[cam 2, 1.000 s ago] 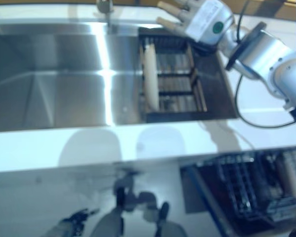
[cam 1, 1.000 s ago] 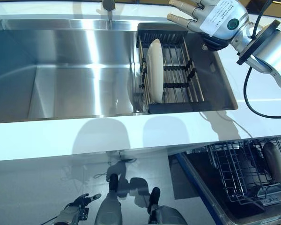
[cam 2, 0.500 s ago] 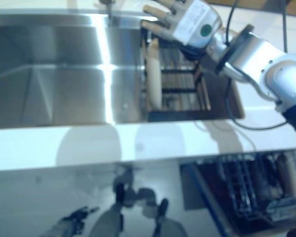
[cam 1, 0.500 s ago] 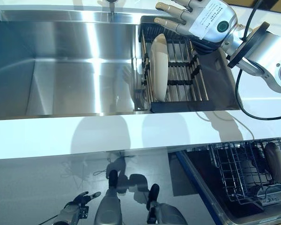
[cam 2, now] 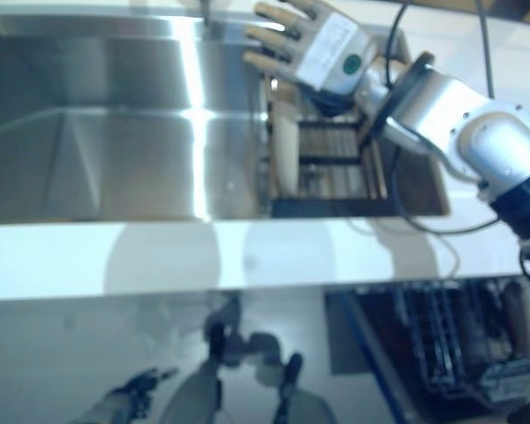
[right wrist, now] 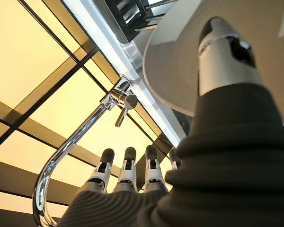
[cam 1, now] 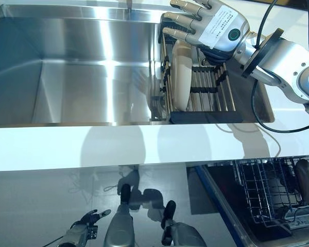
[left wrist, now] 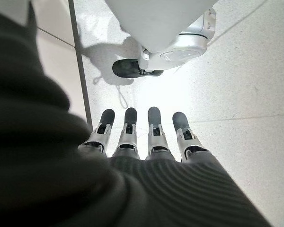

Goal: Take plates into dishwasher

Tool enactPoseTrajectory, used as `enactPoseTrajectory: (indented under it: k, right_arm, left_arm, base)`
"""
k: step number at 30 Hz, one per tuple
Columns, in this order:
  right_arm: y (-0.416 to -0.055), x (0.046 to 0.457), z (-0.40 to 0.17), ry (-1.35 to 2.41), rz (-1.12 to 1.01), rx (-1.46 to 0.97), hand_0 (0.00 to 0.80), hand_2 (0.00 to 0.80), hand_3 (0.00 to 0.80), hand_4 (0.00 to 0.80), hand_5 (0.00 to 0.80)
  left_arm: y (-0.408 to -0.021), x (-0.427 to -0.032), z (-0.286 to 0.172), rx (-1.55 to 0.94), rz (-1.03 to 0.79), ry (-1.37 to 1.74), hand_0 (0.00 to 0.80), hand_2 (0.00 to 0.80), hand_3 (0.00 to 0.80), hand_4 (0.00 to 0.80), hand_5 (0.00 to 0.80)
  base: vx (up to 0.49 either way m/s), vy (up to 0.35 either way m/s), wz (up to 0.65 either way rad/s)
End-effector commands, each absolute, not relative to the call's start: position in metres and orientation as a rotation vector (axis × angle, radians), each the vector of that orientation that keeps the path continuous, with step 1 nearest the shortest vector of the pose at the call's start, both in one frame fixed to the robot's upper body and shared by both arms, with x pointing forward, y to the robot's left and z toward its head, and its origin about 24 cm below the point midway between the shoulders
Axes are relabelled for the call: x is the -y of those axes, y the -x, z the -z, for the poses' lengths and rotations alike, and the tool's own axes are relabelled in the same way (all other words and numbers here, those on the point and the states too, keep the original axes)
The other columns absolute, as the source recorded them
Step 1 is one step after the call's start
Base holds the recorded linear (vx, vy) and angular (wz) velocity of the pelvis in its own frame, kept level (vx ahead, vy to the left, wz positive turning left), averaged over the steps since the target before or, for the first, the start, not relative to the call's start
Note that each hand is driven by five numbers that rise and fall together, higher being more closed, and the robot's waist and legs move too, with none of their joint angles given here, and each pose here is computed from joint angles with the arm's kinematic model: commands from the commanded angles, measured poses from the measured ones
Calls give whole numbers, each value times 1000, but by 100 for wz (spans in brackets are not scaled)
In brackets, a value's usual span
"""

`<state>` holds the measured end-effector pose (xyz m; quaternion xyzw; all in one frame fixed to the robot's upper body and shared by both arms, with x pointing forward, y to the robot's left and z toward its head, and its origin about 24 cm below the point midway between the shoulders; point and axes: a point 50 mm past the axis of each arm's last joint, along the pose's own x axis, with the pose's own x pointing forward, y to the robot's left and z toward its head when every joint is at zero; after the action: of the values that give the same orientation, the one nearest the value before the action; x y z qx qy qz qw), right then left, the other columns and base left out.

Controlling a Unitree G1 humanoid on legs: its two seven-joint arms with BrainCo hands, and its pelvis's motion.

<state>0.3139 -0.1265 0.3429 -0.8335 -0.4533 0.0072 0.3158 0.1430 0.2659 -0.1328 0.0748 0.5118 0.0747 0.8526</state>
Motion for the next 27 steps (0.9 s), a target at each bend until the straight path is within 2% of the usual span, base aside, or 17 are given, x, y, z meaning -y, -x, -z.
enactPoseTrajectory:
  k: [1, 27]
  right_arm:
    - [-304, 117, -368, 2178, 41, 1261, 0, 0, 0, 0, 0]
    - [-302, 106, -348, 2341, -115, 1215, 0, 0, 0, 0, 0]
  left_arm:
    - [-150, -267, 130, -1056, -171, -153, 0, 0, 0, 0, 0]
    - [-150, -267, 129, -1038, -163, -146, 0, 0, 0, 0, 0]
  base:
    - [0, 0, 0]
    - [0, 0, 0]
